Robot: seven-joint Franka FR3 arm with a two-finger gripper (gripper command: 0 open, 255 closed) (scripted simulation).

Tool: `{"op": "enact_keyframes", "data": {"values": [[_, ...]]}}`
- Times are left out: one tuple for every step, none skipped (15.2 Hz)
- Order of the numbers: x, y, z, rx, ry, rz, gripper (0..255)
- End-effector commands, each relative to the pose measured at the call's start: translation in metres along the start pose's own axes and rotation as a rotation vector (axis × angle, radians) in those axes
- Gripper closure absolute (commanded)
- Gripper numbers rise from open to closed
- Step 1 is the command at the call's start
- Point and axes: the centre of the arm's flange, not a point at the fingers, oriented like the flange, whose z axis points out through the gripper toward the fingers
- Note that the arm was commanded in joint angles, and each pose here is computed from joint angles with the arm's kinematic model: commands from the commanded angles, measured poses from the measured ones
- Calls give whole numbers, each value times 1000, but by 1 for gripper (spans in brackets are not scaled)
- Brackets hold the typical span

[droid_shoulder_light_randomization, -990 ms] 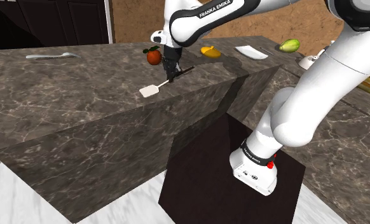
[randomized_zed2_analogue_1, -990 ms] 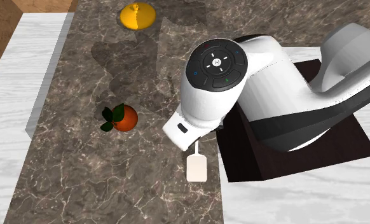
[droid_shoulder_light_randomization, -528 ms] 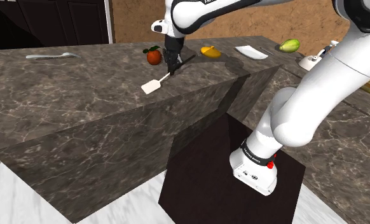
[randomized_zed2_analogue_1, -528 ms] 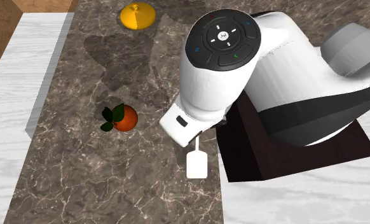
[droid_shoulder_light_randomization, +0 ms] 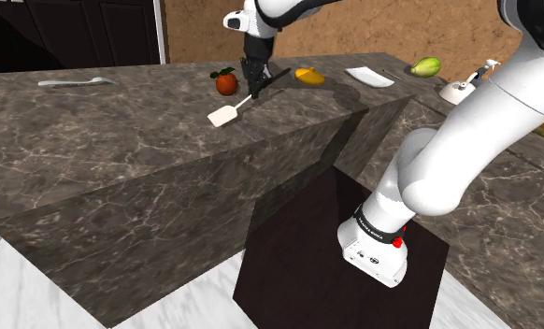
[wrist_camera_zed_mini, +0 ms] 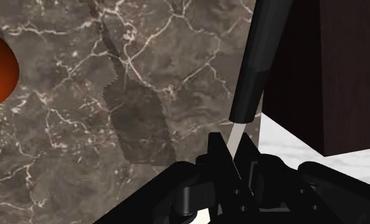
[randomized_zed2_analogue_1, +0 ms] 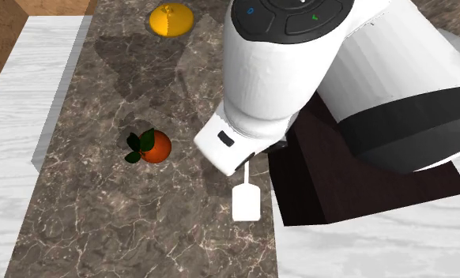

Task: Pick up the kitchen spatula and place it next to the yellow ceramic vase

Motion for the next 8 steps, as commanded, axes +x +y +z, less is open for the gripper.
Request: {"op": "enact_keyframes", "data": {"values": [[-1,0,-11,1,0,0,255],[-1,0,-16,1,0,0,255],[-1,0,-21,1,0,0,255],[-2,0,-25,1,0,0,255],[-14,4,-24,1,0,0,255],[-27,8,-23,1,0,0,255],[-39,12,-22,1,0,0,255],[-52,16,-21,1,0,0,255]]}}
